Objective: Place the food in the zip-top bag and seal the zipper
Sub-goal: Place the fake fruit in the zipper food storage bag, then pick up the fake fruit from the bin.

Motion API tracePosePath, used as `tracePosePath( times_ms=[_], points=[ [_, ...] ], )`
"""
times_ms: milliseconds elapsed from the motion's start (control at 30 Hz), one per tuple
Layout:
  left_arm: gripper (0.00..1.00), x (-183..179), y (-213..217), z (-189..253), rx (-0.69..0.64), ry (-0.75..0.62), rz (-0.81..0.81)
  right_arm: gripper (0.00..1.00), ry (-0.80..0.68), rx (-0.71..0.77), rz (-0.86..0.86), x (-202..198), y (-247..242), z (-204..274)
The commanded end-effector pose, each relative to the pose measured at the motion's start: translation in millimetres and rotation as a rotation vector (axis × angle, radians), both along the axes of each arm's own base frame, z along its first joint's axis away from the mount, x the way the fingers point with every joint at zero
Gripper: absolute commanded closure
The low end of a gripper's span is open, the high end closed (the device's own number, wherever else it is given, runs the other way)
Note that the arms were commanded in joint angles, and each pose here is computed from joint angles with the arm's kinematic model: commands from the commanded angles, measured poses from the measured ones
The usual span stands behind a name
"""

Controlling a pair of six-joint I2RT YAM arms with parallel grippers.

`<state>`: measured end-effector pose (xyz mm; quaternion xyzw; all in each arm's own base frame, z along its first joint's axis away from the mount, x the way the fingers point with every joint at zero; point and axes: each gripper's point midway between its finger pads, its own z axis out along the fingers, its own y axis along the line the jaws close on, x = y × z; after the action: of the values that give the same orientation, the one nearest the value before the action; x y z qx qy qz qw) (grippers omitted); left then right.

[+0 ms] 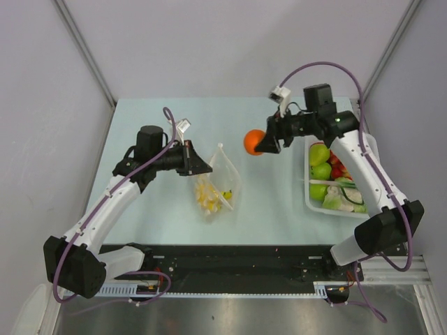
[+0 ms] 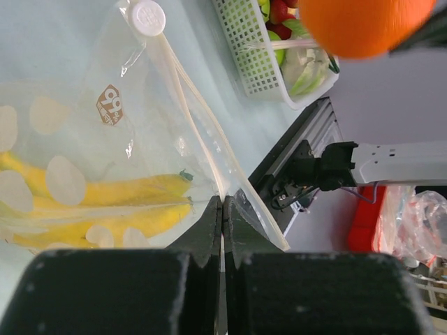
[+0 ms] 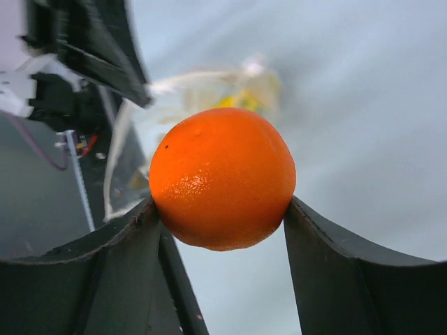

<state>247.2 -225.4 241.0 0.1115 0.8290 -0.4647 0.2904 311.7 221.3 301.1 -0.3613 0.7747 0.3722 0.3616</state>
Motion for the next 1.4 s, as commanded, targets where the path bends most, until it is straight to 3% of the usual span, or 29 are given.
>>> tracePosePath(
  times_ms=[0, 333, 400, 500, 533, 667, 800, 1067, 1233, 1367],
  points=[
    [1.0, -2, -4, 27, -0.076, -0.051, -0.032, 0.55, -0.052, 0.13, 0.153, -28, 62, 26],
    [1.0, -3, -4, 35, -0.116, -0.053, -0.038, 0.55, -0.017, -0.021, 0.278, -50, 120, -41],
    [1.0, -3, -3, 35, -0.124, -0.045, -0.039, 0.49, -0.038, -0.081, 0.271, -52, 128, -54],
    [1.0, -2, -1, 36, -0.134, -0.044, -0.035, 0.07, -0.041, -0.149, 0.239, -48, 127, -59],
    [1.0, -2, 0, 37, -0.134, -0.047, -0.032, 0.0, -0.043, -0.152, 0.233, -47, 125, -54],
    [1.0, -3, 0, 35, -0.136, -0.04, -0.032, 0.0, -0.068, -0.082, 0.18, -37, 102, -16],
    [1.0, -4, 1, 34, -0.134, -0.044, -0.03, 0.0, -0.109, -0.05, 0.067, -16, 52, 15],
    [1.0, -4, 2, 28, -0.123, -0.036, -0.029, 0.0, 0.016, -0.371, -0.364, 43, -136, -52],
    [1.0, -3, 2, 25, -0.116, -0.028, -0.022, 0.0, 0.147, -0.495, -0.584, 51, -200, -82],
    [1.0, 0, 2, 21, -0.114, -0.02, -0.013, 0.0, 0.246, -0.506, -0.646, 51, -218, -105]
  ],
)
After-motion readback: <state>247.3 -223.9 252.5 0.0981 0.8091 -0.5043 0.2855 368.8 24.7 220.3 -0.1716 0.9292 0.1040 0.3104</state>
